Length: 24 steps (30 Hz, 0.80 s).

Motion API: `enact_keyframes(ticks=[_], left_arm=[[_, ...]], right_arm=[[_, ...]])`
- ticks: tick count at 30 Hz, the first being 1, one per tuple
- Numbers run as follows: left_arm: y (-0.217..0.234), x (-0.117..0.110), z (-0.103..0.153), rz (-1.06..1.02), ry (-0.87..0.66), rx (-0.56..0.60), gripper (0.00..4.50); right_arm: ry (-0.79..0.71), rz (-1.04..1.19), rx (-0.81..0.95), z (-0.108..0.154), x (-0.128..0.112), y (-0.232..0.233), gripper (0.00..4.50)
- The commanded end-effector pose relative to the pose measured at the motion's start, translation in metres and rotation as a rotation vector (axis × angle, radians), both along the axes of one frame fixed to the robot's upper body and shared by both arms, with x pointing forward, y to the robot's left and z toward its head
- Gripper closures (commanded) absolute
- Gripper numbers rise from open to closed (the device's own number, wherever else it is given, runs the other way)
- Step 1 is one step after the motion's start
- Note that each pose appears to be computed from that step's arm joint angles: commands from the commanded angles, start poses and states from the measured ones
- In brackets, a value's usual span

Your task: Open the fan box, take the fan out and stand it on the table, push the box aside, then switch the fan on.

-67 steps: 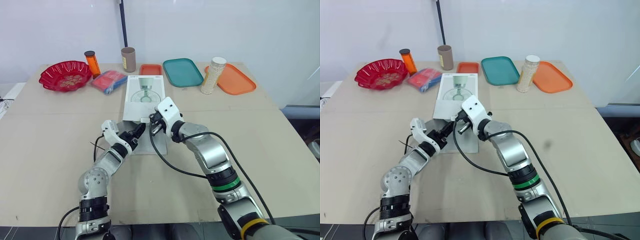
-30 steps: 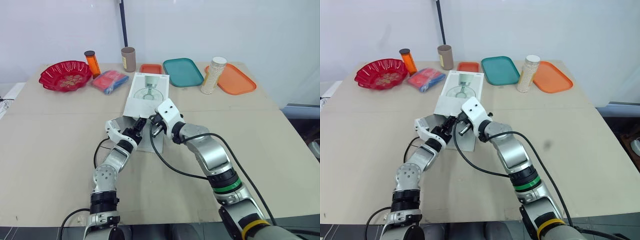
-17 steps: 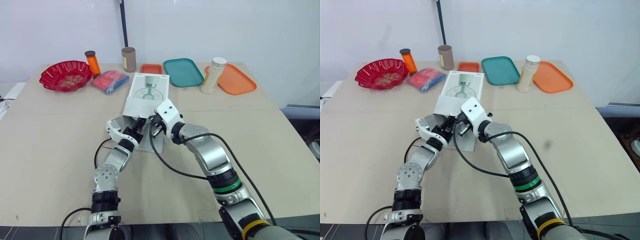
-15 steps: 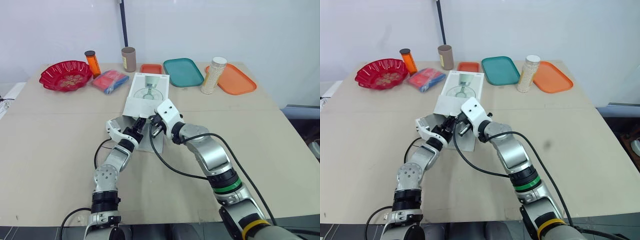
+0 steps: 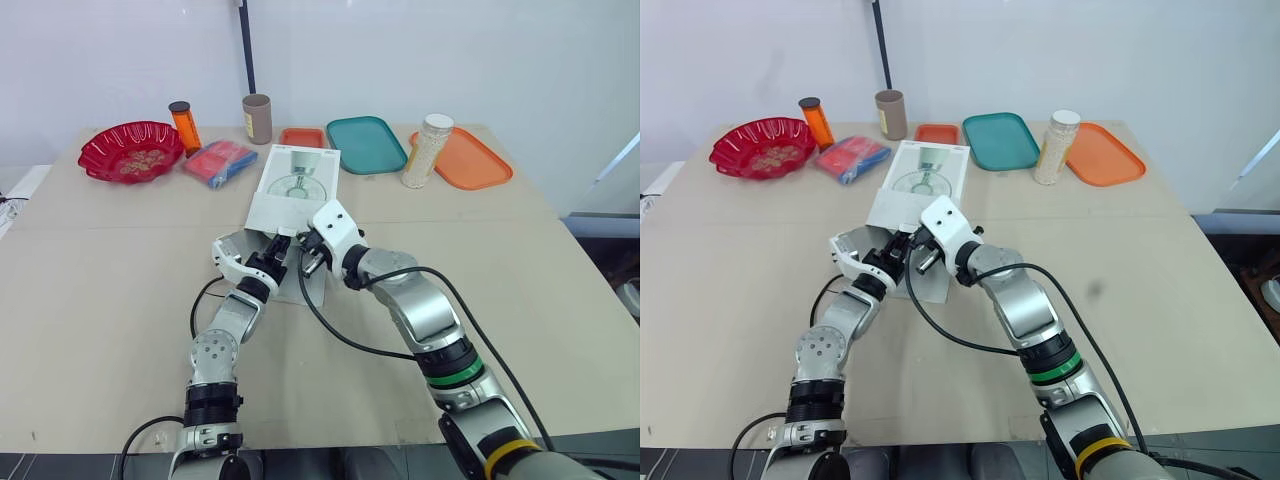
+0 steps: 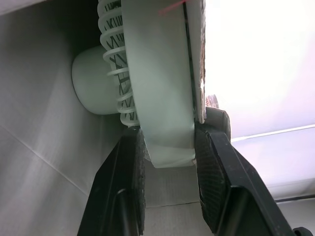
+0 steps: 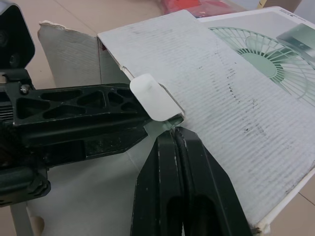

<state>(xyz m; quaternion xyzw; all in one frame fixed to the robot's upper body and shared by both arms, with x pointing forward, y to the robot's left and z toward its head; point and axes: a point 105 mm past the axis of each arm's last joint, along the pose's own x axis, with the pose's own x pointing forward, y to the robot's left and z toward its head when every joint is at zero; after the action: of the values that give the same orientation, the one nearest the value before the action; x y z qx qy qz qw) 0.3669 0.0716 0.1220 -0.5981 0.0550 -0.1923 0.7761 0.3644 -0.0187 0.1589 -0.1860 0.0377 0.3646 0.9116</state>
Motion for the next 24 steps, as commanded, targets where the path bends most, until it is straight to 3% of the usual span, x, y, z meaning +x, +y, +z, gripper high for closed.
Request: enact_keyframes(ticks=[1, 7, 18, 21, 24], left_arm=[[-0.011, -0.011, -0.004, 0.006, 0.033, -0.075, 3.52], [-0.001, -0.017, -0.010, 0.024, 0.053, -0.060, 3.52], [-0.005, -0.013, -0.010, 0.029, 0.061, -0.061, 3.52], [-0.005, -0.013, -0.013, 0.026, 0.070, -0.052, 3.52], [-0.005, -0.014, -0.014, 0.023, 0.072, -0.047, 3.52]], right_arm=[[0.034, -0.010, -0.028, -0.010, -0.001, -0.003, 4.50], [0.024, -0.008, -0.016, -0.003, -0.001, -0.003, 4.50], [-0.024, 0.087, 0.138, 0.068, -0.024, -0.008, 4.50], [-0.027, 0.069, 0.238, 0.087, -0.018, -0.009, 4.50], [-0.021, 0.029, 0.223, 0.080, -0.005, -0.012, 4.50]])
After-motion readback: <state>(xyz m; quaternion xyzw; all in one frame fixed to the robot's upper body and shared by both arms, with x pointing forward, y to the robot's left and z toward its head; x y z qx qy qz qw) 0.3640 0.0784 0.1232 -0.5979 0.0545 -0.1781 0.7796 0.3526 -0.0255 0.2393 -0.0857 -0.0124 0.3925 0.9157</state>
